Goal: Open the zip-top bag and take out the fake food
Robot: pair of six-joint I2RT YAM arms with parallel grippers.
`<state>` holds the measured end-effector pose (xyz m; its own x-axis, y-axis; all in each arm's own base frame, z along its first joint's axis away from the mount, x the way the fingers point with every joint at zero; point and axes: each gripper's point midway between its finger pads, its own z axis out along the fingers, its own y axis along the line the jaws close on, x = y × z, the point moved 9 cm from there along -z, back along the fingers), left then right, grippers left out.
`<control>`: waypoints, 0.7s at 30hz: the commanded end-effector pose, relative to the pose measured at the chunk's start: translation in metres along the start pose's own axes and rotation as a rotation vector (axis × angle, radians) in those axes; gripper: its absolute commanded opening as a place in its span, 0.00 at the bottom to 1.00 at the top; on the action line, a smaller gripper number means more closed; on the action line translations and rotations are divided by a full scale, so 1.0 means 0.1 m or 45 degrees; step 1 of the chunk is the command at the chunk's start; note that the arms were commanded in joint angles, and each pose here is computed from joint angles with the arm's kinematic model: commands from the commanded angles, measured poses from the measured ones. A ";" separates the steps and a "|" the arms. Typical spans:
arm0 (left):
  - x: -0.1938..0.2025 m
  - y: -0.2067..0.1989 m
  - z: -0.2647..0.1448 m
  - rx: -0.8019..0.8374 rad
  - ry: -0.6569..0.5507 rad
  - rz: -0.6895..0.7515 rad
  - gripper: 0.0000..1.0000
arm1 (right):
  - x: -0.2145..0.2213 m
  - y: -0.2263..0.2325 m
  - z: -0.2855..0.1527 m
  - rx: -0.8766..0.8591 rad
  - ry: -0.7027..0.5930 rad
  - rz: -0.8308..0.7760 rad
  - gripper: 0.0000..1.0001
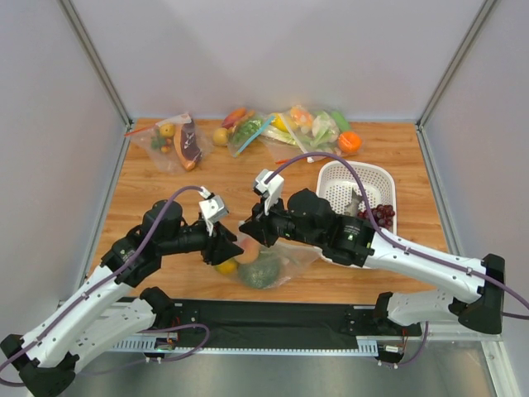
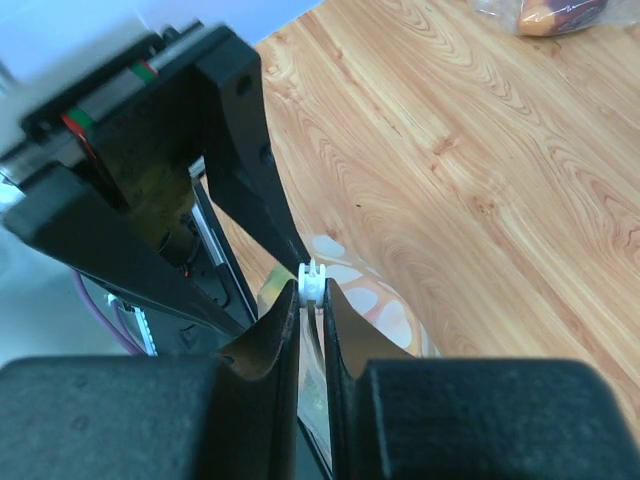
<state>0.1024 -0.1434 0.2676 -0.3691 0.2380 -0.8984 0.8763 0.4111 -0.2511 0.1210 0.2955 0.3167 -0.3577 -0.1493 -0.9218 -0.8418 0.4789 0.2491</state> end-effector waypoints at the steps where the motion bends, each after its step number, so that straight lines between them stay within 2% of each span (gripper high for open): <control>1: -0.28 -0.05 -0.09 0.001 -0.107 0.132 0.54 | -0.10 0.00 -0.09 -0.006 -0.099 0.000 0.00; 7: -0.44 -0.03 -0.08 0.012 -0.142 0.228 0.59 | -0.07 0.01 -0.12 -0.028 -0.110 0.014 0.00; 18: -0.43 -0.04 0.07 0.169 -0.118 0.251 0.60 | -0.09 0.05 -0.22 -0.097 -0.143 0.028 0.00; 20: -0.42 -0.04 0.11 0.194 -0.100 0.242 0.59 | -0.08 0.05 -0.23 -0.100 -0.150 0.036 0.00; 21: -0.41 -0.03 0.13 0.206 -0.083 0.232 0.52 | -0.08 0.05 -0.23 -0.101 -0.154 0.038 0.00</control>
<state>0.1160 -0.1599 0.2936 -0.2397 0.2485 -0.9385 0.9441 0.2852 -0.1656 0.1120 0.2819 0.3168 -0.3528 -0.1079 -0.9294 -0.8549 0.4408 0.2734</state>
